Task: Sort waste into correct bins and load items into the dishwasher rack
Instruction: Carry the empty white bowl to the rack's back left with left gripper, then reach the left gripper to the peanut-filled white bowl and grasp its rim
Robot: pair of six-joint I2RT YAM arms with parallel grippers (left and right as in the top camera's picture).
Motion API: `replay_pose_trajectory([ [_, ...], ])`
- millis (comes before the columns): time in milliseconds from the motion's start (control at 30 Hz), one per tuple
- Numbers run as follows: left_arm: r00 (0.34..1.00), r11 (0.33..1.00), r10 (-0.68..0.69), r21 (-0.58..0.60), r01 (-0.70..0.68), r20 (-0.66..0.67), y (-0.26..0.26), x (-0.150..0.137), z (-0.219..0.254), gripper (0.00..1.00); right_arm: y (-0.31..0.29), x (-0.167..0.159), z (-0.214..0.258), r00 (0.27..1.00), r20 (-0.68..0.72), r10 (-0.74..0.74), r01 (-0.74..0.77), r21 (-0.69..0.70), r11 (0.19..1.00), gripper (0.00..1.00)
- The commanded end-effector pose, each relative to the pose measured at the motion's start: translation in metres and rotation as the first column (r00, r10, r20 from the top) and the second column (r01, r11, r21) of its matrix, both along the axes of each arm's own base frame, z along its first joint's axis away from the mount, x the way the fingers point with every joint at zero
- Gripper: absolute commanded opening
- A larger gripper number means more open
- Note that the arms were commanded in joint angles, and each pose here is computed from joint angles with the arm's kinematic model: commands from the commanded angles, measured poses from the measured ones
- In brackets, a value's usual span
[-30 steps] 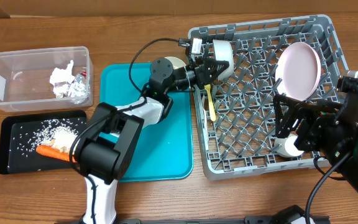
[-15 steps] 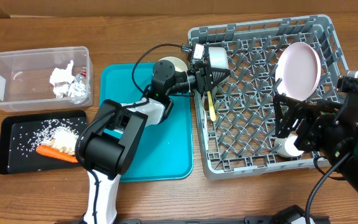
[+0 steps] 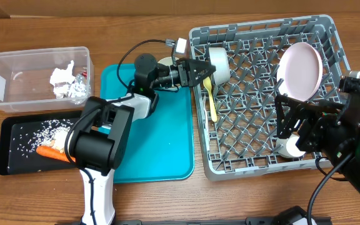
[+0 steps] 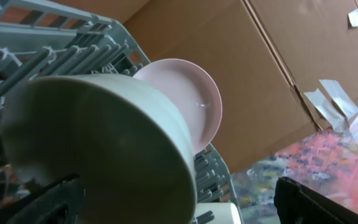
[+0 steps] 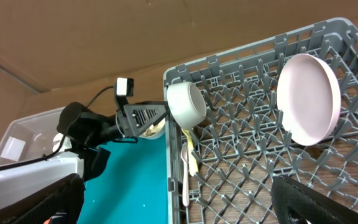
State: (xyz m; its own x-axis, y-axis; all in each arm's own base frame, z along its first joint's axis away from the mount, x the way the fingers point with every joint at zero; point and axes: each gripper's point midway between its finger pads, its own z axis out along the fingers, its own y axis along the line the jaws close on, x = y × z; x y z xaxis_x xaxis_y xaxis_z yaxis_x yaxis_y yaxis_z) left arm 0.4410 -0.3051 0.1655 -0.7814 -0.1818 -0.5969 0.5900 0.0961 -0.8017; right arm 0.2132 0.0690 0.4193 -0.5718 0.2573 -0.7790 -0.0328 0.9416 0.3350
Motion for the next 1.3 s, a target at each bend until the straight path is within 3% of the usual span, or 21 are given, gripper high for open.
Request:
replay_pose_trajectory([
  [0,0.999,0.999,-0.039,-0.006,0.038,-0.034,0.0,-0.003,-0.001,1.0,-0.003,-0.001,0.005,1.0,0.02,-0.014,0.014,0.003,1.0,1.0],
  [367,0.999,1.0,0.011,0.008,-0.012,0.041,0.02,0.002,0.044,1.0,-0.003,-0.001,0.005,1.0,0.02,-0.014,0.014,0.003,1.0,1.0],
  [567,0.981,0.971,0.155,0.162,-0.173,0.118,0.038,0.006,0.065,1.0,-0.003,-0.001,0.005,1.0,0.02,-0.013,0.013,0.002,1.0,1.0],
  [633,0.956,0.909,0.271,0.298,-0.293,0.114,0.054,0.011,0.054,1.0,-0.003,-0.001,0.005,1.0,0.02,-0.014,0.014,0.003,1.0,1.0],
  [667,0.927,0.836,0.362,0.405,-0.371,0.102,0.071,0.014,0.04,1.0,-0.003,-0.001,0.005,1.0,0.02,-0.014,0.014,0.003,1.0,1.0],
  [733,0.837,0.627,0.533,0.607,-0.488,0.122,0.113,0.015,0.01,1.0,-0.003,-0.001,0.005,1.0,0.02,-0.014,0.014,0.003,1.0,1.0],
  [800,0.768,0.457,0.618,0.717,-0.526,0.169,0.146,0.013,-0.009,1.0,-0.003,-0.001,0.005,1.0,0.02,-0.013,0.013,0.002,1.0,1.0],
  [867,0.727,0.359,0.657,0.765,-0.534,0.199,0.165,0.014,-0.024,1.0,-0.003,-0.001,0.005,1.0,0.02,-0.014,0.014,0.003,1.0,1.0],
  [967,0.733,0.325,0.648,0.795,-0.513,0.208,0.171,0.017,-0.042,1.0,-0.003,-0.001,0.005,1.0,0.02,-0.014,0.014,0.003,1.0,1.0],
  [1033,0.738,0.315,0.643,0.808,-0.497,0.203,0.172,0.018,-0.053,0.92,-0.003,-0.001,0.005,1.0,0.02,-0.013,0.013,0.002,1.0,1.0],
  [1167,0.715,0.247,0.659,0.83,-0.5,0.235,0.182,0.027,-0.076,0.88,-0.003,-0.001,0.005,1.0,0.02,-0.014,0.014,0.003,1.0,1.0],
  [1267,0.714,0.245,0.659,0.831,-0.5,0.236,0.181,0.033,-0.088,0.87,-0.003,-0.001,0.005,1.0,0.02,-0.014,0.014,0.003,1.0,1.0],
])
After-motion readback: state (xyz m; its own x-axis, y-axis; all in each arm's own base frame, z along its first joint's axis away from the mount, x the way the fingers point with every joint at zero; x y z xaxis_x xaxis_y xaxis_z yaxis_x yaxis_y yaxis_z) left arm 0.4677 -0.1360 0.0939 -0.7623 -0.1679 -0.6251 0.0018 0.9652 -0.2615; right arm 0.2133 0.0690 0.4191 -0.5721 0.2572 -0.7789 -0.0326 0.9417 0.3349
